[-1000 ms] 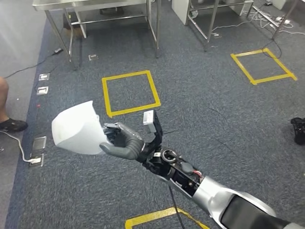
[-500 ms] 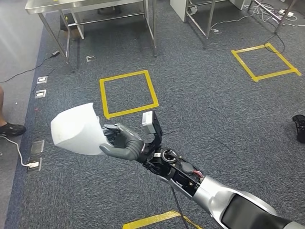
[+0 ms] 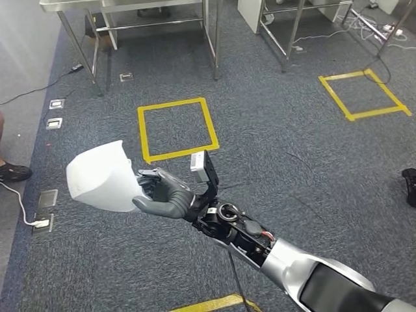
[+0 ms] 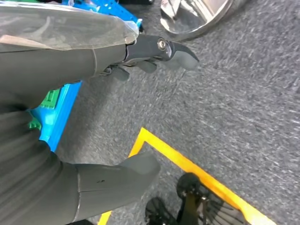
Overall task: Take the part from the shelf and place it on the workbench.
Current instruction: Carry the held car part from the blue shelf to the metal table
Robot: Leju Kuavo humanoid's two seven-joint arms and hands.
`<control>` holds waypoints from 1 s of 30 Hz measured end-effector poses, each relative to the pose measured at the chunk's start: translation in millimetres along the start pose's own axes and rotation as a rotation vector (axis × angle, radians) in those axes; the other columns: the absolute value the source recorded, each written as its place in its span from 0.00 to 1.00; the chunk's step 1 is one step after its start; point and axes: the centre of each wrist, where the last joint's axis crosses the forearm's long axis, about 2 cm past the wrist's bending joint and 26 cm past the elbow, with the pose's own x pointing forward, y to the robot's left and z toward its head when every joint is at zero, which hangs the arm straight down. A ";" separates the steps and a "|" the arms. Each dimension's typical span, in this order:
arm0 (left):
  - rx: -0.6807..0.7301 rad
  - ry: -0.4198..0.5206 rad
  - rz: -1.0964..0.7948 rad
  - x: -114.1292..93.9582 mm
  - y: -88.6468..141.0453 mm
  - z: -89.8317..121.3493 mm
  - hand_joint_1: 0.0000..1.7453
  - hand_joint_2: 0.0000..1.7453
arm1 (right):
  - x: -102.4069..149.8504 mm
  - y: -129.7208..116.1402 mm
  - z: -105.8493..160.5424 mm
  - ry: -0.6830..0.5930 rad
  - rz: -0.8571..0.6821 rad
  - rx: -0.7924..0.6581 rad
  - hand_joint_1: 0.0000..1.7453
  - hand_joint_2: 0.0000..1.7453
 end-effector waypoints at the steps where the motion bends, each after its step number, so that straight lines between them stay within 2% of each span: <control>1: -0.001 0.000 -0.001 -0.4 -0.3 0.1 0.00 1.00 | 0.4 -0.1 -0.2 -0.001 0.001 0.000 1.00 1.00; 30: -0.004 0.000 -0.003 -0.8 -1.6 0.4 0.00 1.00 | 0.3 -0.1 3.1 -0.002 0.006 -0.001 1.00 1.00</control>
